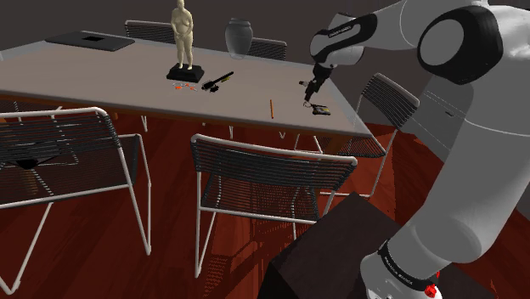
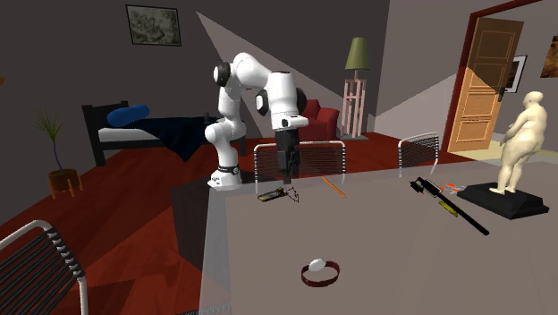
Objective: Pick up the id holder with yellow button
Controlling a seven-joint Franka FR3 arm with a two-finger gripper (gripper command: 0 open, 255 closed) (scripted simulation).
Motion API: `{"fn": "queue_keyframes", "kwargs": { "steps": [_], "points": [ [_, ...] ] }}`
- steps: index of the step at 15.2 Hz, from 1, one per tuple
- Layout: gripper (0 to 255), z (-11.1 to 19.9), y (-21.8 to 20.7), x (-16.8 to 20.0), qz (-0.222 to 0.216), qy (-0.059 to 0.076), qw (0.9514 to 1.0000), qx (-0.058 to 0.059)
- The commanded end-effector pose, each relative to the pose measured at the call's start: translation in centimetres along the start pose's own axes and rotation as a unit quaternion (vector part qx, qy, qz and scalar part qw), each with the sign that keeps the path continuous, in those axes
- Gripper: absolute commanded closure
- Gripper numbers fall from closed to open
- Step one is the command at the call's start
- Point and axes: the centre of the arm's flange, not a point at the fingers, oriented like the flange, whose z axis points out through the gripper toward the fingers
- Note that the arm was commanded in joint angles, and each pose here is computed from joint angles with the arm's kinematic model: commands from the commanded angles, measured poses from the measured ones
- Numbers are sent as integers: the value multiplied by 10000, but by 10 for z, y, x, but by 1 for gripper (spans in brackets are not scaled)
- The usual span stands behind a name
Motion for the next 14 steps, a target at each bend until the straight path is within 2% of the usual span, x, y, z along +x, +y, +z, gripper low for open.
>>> {"fn": "queue_keyframes", "kwargs": {
  "steps": [1, 7, 8, 14],
  "points": [
    [0, 9, 0, -1, -12, 5, 10000, -5],
    [0, 33, -4, -5, -12, 5, 10000, -5],
    [255, 33, -4, -5, -12, 4, 10000, -5],
    [255, 33, -4, -5, -12, 4, 10000, -5]
  ]
}}
